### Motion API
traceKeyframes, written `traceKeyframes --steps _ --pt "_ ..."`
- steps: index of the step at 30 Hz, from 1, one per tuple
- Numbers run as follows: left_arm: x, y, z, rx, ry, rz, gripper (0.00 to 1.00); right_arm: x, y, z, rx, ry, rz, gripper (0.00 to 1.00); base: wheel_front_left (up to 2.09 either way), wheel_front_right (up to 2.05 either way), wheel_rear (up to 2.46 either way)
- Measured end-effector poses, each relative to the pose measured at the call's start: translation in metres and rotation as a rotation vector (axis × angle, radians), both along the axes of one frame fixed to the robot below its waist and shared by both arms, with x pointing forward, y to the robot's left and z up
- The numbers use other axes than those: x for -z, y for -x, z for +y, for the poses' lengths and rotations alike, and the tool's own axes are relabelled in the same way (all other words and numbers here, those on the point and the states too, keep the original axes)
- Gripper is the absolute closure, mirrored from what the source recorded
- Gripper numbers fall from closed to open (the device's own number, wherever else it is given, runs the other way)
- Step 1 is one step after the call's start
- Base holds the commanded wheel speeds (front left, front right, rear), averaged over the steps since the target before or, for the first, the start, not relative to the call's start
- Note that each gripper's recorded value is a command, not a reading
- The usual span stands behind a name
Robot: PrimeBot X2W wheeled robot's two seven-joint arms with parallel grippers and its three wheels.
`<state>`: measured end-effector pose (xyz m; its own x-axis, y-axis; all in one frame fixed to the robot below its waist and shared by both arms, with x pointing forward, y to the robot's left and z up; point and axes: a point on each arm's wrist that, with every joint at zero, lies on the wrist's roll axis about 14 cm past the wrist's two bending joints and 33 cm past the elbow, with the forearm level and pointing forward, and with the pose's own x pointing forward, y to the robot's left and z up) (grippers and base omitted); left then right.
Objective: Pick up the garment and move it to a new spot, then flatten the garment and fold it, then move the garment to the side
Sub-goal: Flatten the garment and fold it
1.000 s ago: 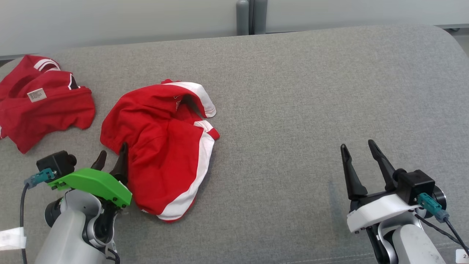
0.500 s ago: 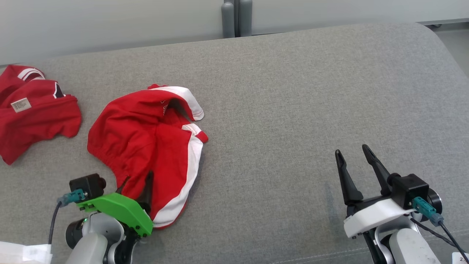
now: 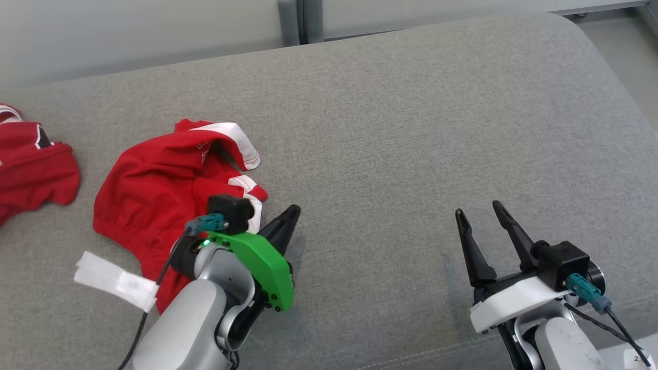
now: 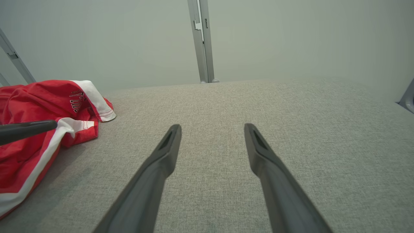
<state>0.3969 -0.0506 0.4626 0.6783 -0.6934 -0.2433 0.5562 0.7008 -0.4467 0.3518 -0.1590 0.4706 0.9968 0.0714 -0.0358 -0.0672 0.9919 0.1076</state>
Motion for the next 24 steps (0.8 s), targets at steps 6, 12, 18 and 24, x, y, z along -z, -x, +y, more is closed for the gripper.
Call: traceKeyframes --steps 6,12,18,24 --pt "-0.021 -0.016 -0.020 0.022 0.005 -0.060 0.58 -0.006 0.002 -0.010 0.039 -0.007 -0.015 0.00 0.00 0.00 0.00" --pt "0.012 -0.028 0.001 -0.010 -0.168 -0.039 0.00 -0.003 0.010 -0.034 0.122 0.008 -0.003 0.00 0.00 0.00 0.00" --pt "0.040 -0.029 0.018 -0.005 -0.298 -0.014 0.00 -0.001 0.010 -0.038 0.136 0.011 0.007 0.00 0.00 0.00 0.00" --pt "0.045 -0.038 0.033 -0.028 -0.372 -0.043 0.00 -0.001 0.010 -0.038 0.138 0.001 0.005 0.00 0.00 0.00 0.00"
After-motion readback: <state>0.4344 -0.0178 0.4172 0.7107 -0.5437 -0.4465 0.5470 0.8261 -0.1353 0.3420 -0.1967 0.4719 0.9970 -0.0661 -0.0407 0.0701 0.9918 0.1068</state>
